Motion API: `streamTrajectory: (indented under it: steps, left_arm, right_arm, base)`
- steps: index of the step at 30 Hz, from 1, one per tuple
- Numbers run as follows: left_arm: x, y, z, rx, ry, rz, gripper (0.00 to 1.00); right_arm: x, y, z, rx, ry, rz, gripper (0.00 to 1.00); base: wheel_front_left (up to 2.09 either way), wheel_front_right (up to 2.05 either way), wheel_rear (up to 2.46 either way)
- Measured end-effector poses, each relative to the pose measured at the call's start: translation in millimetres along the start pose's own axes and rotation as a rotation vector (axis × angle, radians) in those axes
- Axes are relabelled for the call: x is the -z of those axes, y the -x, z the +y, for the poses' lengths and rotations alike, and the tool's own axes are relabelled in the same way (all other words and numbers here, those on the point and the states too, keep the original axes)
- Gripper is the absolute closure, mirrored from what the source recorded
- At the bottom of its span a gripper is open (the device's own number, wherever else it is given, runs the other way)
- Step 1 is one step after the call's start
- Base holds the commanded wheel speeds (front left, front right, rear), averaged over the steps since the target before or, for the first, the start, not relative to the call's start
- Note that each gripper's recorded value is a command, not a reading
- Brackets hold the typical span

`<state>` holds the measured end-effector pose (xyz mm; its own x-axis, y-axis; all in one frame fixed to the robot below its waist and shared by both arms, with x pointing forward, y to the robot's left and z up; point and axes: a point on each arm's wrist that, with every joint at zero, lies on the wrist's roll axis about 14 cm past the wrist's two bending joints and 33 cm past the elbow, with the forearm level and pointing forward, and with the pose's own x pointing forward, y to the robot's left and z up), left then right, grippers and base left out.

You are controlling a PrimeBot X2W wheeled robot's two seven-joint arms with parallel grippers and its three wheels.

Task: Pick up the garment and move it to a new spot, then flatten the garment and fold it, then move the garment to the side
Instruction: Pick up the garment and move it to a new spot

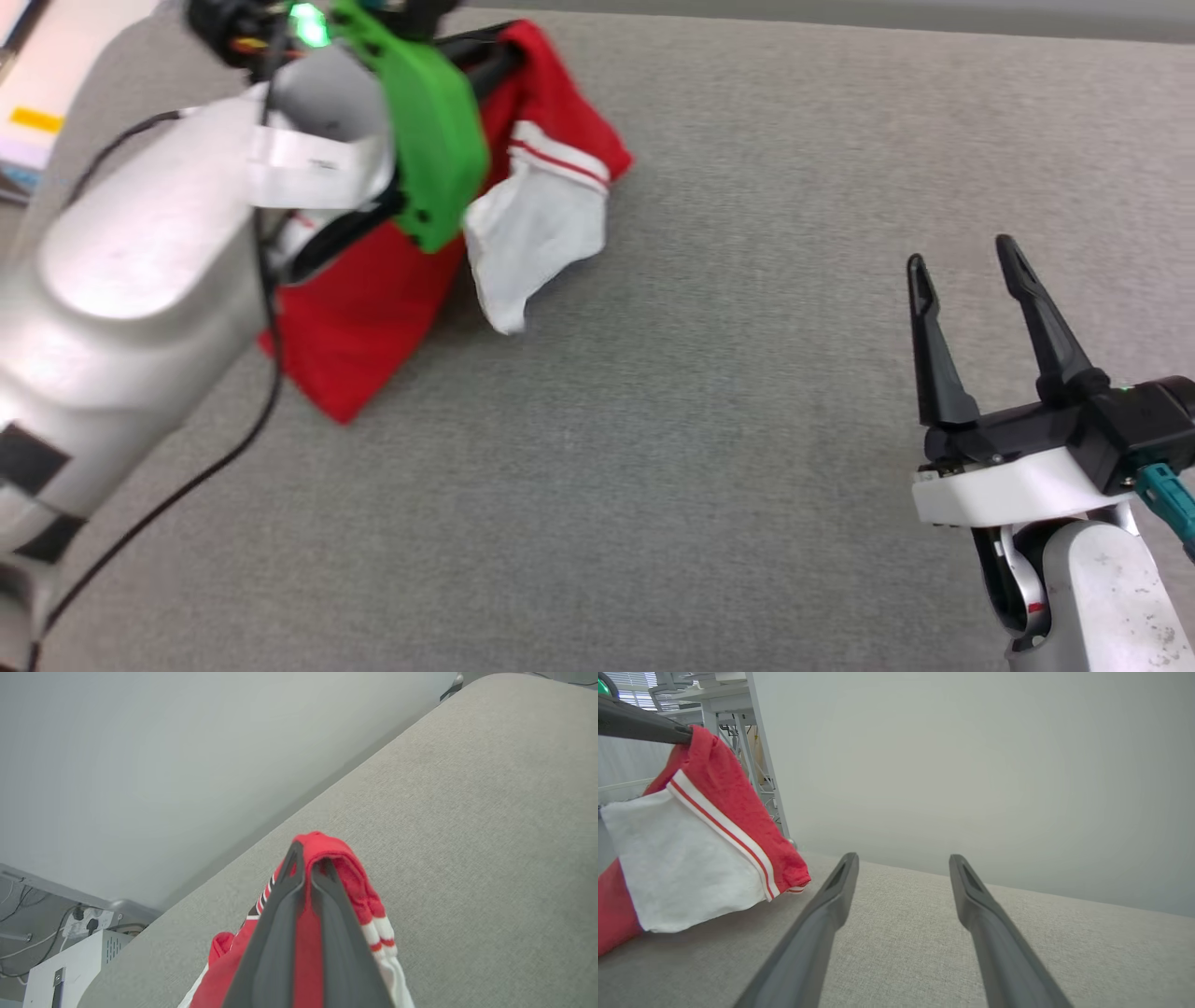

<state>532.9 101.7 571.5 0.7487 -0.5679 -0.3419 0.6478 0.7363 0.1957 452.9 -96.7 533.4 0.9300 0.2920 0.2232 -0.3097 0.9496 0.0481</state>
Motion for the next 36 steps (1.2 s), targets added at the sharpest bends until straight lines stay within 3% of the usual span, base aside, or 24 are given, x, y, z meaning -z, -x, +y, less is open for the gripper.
streamTrajectory:
  steps: [10, 16, 25, 29, 32, 36]
  left_arm:
    - [-80.0, -68.4, -106.6, 0.262, -0.087, -0.198, 1.0]
    - [-83.0, -98.8, -173.9, 0.4, -0.112, -0.231, 1.0]
    - [30.9, -109.1, -262.6, 0.56, 0.046, -0.011, 1.0]
    - [70.4, -90.8, -293.4, 0.609, 0.099, 0.098, 1.0]
    - [95.5, -69.5, -320.8, 0.662, 0.081, 0.175, 1.0]
    - [105.5, -47.8, -344.1, 0.711, 0.096, 0.208, 1.0]
  right_arm:
    - [-20.3, 31.1, -59.5, 0.187, 0.041, -0.019, 0.0]
    - [-26.9, 52.4, -92.2, 0.29, 0.075, -0.013, 0.0]
    - [-19.4, 62.6, -108.9, 0.343, 0.084, 0.017, 0.0]
    - [-19.2, 60.6, -106.8, 0.336, 0.08, 0.014, 0.0]
    - [-19.2, 59.0, -103.6, 0.327, 0.077, 0.013, 0.0]
    - [-21.1, 57.5, -100.2, 0.316, 0.079, 0.008, 0.0]
  base:
    - [0.0, 0.0, 0.0]
    - [0.0, 0.0, 0.0]
    - [0.0, 0.0, 0.0]
    - [0.0, 0.0, 0.0]
    - [0.0, 0.0, 0.0]
    - [0.0, 0.0, 0.0]
